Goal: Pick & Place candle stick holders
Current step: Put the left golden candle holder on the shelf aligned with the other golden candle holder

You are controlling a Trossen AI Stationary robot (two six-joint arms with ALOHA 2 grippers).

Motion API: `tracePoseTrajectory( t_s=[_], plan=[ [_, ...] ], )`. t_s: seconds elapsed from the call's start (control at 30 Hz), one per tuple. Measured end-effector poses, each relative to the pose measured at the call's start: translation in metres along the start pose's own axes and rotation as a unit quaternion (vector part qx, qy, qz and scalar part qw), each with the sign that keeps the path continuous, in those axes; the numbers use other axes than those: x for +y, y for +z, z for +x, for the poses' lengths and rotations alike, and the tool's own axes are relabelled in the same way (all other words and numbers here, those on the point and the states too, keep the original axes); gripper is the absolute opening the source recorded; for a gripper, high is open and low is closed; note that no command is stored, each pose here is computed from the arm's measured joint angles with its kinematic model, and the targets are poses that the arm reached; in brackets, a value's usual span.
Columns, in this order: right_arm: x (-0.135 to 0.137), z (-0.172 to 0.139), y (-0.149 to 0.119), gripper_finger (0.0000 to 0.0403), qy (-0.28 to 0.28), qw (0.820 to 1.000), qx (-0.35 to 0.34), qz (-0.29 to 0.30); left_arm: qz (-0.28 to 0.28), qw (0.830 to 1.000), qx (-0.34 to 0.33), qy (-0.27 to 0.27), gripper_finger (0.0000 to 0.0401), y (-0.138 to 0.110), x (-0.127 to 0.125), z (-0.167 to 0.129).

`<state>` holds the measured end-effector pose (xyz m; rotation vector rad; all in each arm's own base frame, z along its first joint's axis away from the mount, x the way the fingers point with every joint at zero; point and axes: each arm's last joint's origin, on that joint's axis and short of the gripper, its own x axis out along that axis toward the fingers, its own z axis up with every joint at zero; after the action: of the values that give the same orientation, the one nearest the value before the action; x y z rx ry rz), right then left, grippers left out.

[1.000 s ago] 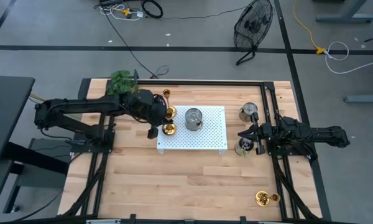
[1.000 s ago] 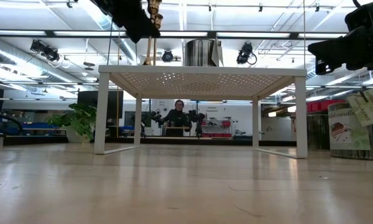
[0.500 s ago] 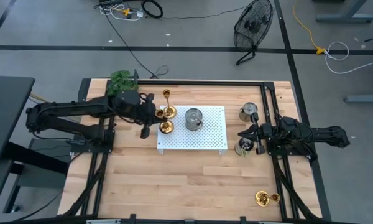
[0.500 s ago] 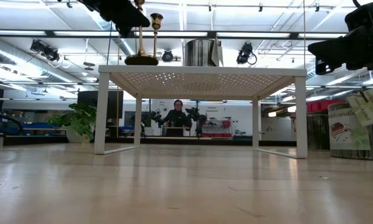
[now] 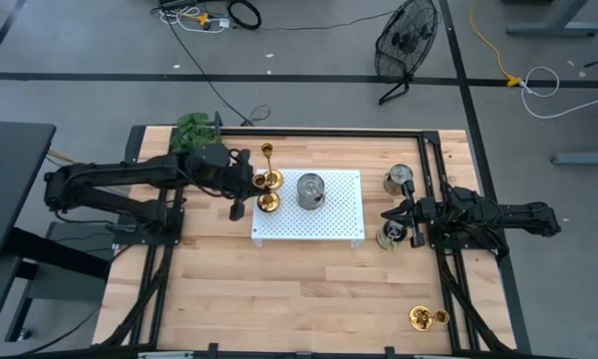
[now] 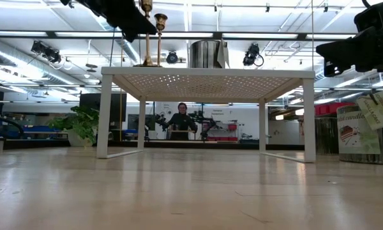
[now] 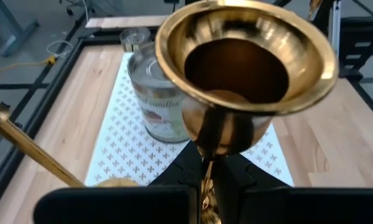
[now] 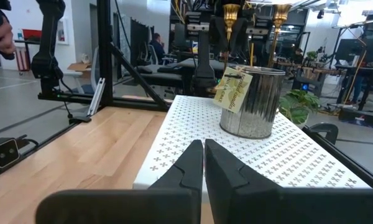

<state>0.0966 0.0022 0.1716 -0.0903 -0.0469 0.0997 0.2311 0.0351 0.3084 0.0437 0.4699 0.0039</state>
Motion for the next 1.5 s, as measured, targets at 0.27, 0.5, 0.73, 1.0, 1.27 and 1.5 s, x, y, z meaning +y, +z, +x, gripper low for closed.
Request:
tracePoseTrajectory(
  t_s=[0.27, 0.5, 0.73, 1.0, 1.27, 1.5],
  plan=[
    [0.0, 0.0, 0.0, 0.0021, 0.0, 1.0, 0.0, 0.0, -0.003, 1.0, 0.023, -0.003, 0.0023, -0.005, 0.001, 0.013],
    [0.0, 0.0, 0.0, 0.0021, 0.0, 1.0, 0.0, 0.0, -0.004, 1.0, 0.029, -0.003, 0.0023, -0.006, 0.002, 0.017],
    [0.0, 0.0, 0.0, 0.0021, 0.0, 1.0, 0.0, 0.0, -0.004, 1.0, 0.03, 0.005, 0.0023, -0.006, 0.002, 0.018],
    [0.0, 0.0, 0.0, 0.0021, 0.0, 1.0, 0.0, 0.0, -0.004, 0.999, 0.031, 0.018, 0.0023, -0.006, 0.003, 0.018],
    [0.0, 0.0, 0.0, 0.0021, 0.0, 1.0, 0.0, 0.0, -0.004, 0.999, 0.031, 0.018, 0.0023, -0.007, 0.003, 0.018],
    [0.0, 0.0, 0.0, 0.0021, 0.0, 1.0, 0.0, 0.0, -0.003, 1.0, 0.023, 0.013, 0.0023, -0.005, 0.003, 0.018]
  ],
)
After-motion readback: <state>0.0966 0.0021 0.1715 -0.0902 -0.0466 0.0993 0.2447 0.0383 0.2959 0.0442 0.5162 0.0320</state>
